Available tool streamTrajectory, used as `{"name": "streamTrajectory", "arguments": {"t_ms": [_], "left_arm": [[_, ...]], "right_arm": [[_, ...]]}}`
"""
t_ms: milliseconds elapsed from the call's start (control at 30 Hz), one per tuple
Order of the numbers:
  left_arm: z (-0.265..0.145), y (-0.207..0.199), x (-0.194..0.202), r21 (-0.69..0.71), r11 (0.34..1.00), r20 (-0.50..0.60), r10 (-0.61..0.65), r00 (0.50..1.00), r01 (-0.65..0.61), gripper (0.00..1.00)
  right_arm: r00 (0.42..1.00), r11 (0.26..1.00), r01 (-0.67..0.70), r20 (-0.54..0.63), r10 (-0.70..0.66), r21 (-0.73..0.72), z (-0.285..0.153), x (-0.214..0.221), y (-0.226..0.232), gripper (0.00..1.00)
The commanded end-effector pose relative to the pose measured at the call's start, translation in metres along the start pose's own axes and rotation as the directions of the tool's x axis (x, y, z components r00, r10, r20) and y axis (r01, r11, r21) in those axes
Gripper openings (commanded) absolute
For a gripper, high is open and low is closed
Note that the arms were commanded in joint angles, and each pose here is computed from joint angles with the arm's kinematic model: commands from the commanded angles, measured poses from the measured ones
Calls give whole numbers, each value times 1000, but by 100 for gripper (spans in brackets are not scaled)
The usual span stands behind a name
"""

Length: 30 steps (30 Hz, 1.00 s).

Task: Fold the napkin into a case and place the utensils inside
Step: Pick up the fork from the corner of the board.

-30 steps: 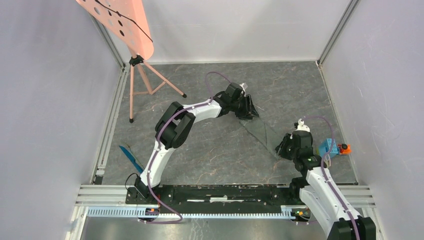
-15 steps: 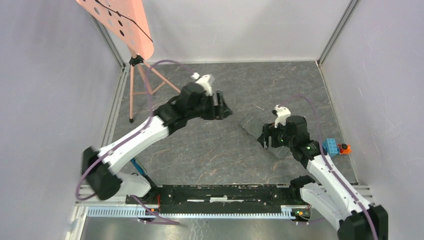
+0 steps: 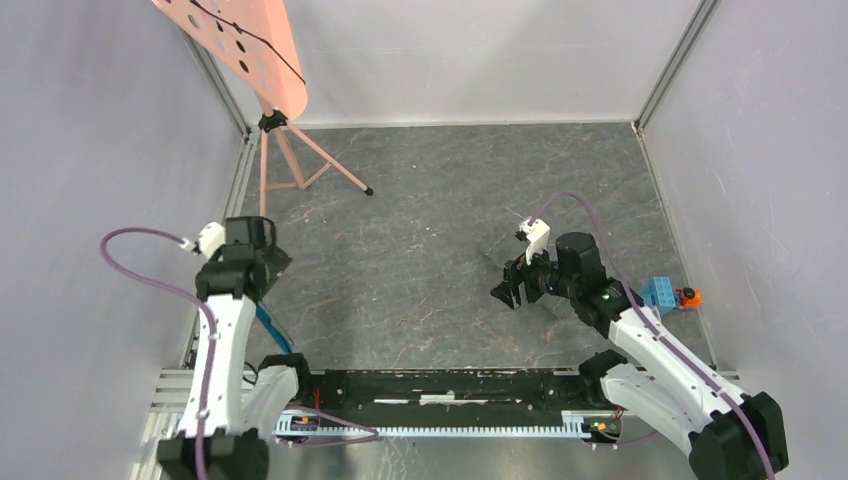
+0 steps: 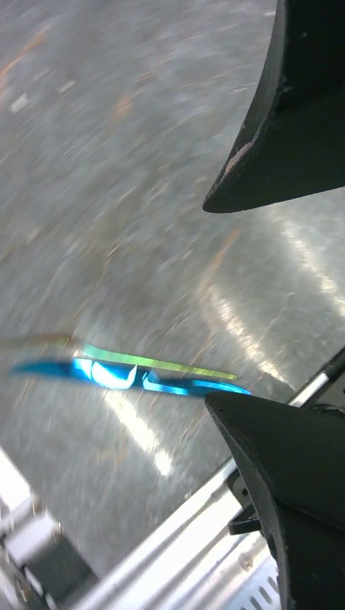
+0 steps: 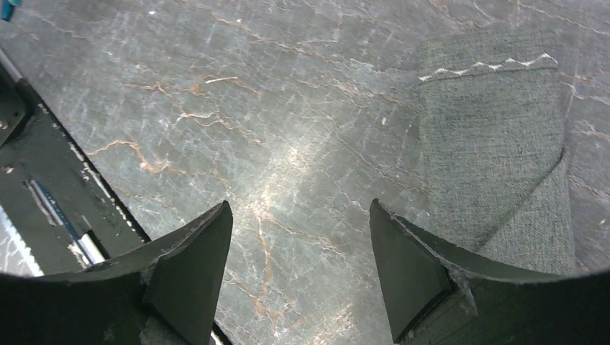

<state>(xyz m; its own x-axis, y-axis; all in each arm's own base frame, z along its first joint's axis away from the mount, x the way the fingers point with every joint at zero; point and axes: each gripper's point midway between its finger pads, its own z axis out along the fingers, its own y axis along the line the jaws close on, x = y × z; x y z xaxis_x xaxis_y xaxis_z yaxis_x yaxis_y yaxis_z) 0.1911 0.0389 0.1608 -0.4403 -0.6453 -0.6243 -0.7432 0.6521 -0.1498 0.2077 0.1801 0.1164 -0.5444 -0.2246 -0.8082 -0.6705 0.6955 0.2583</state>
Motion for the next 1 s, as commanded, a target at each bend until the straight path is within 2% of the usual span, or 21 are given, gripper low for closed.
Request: {"name": "streamTrajectory", "arguments": {"t_ms": [0,100,167,267,433,567,800,967], "left_arm": [[50,40,-26,-227,963,-6,-149,989,144,100],[79,36,-39,-244,957,-22,-167,986,157,97],[94,37,-50,-276,948,16,-160,987,158,88],[110,35,-46,-303,945,-35,-141,989,125,78],[128,46,-31,-357,930,-69,-125,990,93,78],[144,41,-31,-318,944,-90,-122,988,87,70],[167,42,-23,-250,961,-147,-155,977,115,73],[176,41,-28,-203,971,-141,-152,978,122,65]], "right_arm": [[995,994,63,88,-55,-93,-6,-21,19,76],[993,992,67,99,-57,-103,-10,-22,23,76],[993,991,68,100,-56,-113,-11,-21,25,76],[993,991,67,101,-55,-114,-11,-18,25,76],[993,992,68,103,-58,-102,-12,-20,24,75],[993,992,64,100,-54,-105,-11,-22,24,75],[996,992,52,79,-43,-117,-7,-18,24,74],[996,992,49,81,-40,-112,-7,-20,24,73]]}}
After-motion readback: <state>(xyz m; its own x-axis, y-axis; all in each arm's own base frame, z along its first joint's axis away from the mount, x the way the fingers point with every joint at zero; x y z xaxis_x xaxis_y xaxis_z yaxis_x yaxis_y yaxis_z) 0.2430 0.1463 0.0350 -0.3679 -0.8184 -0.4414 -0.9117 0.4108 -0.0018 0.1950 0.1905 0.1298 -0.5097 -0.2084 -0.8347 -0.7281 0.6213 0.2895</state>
